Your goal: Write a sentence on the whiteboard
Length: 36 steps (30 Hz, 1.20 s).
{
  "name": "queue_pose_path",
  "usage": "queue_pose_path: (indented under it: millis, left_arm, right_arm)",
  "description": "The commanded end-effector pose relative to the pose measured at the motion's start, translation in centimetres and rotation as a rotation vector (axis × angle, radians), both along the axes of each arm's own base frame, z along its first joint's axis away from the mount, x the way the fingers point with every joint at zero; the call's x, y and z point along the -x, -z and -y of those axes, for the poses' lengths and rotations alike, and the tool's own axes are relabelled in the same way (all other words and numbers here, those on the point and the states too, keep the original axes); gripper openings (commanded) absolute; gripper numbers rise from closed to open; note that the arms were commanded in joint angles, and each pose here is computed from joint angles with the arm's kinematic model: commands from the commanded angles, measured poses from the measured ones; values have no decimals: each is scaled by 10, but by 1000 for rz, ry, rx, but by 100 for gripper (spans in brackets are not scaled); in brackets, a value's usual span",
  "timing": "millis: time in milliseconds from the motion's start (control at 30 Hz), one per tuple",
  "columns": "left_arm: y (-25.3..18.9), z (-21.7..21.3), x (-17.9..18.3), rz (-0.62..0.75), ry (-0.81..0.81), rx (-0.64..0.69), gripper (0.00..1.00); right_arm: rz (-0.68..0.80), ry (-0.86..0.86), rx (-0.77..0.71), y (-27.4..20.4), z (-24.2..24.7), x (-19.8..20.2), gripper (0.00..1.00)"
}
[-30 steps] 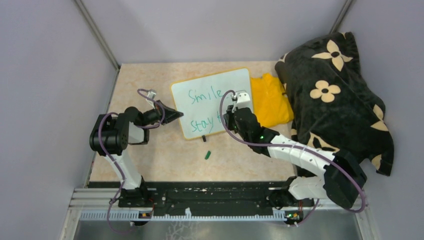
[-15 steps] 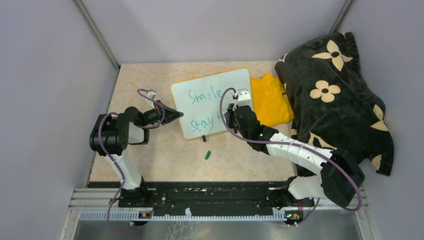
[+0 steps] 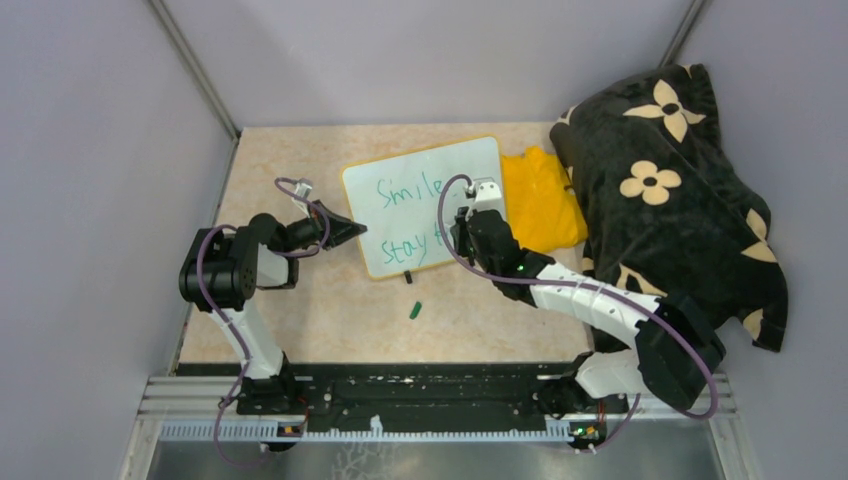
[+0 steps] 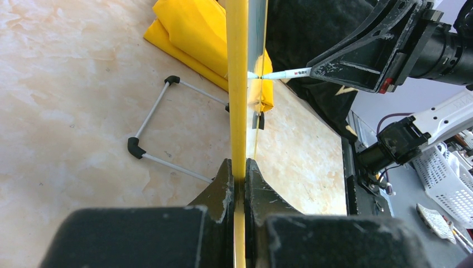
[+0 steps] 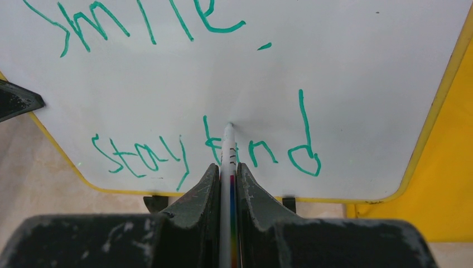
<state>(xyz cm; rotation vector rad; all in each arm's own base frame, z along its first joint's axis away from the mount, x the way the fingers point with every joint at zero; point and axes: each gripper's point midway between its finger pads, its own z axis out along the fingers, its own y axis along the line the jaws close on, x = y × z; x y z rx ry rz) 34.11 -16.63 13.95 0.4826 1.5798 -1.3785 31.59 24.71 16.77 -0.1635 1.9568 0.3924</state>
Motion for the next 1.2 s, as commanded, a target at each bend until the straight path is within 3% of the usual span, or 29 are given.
queue_pose_path:
  millis: [0,867,1167]
  left_arm:
    - [1,7,2,82,42,-26,0]
    - [1,7,2,79,41,-24,0]
    - [1,7,2,80,42,-24,0]
  right_arm:
    - [66,17,-85,-34,-8,-15,0]
    - [18,18,-72,-14,0,-7,0]
    - [52,22,-108,-37,4,-2,0]
